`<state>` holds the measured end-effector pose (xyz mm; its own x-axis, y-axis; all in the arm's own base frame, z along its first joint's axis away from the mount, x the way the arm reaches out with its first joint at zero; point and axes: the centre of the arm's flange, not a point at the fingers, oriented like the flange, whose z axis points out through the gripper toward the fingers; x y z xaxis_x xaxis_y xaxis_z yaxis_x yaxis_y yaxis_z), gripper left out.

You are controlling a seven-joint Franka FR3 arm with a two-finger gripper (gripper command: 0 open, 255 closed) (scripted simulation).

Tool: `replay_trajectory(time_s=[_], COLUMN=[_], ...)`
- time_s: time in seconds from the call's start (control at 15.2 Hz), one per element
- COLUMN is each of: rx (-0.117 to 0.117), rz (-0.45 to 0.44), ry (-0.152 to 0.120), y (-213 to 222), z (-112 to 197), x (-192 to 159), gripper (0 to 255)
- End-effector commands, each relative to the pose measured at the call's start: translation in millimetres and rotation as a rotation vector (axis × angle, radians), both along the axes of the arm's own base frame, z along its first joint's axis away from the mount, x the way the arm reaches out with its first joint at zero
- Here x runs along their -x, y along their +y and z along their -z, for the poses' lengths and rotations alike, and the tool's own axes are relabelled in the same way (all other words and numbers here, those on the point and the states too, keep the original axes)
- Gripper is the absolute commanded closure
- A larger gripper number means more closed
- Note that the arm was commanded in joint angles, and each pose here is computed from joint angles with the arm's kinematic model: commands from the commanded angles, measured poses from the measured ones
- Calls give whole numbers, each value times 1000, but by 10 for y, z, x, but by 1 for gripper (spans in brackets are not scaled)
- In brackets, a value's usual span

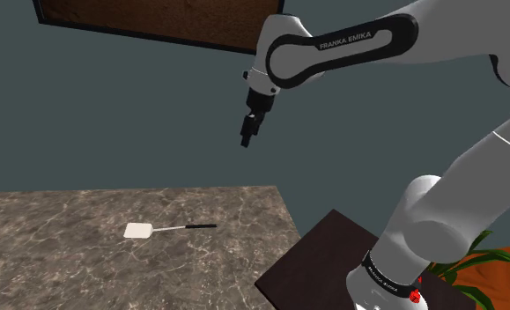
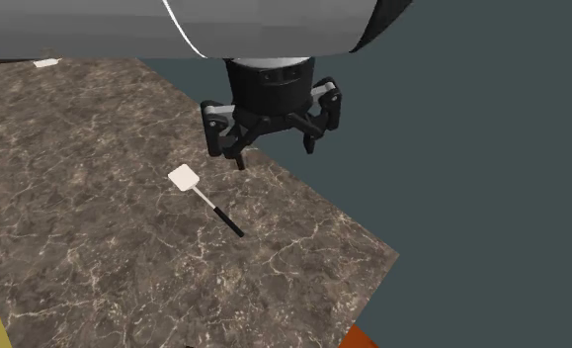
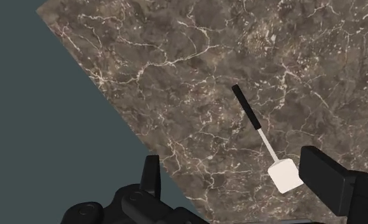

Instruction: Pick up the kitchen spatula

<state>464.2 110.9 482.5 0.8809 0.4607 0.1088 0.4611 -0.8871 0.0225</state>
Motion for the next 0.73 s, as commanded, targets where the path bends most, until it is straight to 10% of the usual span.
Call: replay_trajectory(time_s=[0.0,0.66], rx=[7,45], rz=[-39,-226], ry=[10,64], y=[134,960], z=[217,1174], x=[-135,-657], gripper=[0,0])
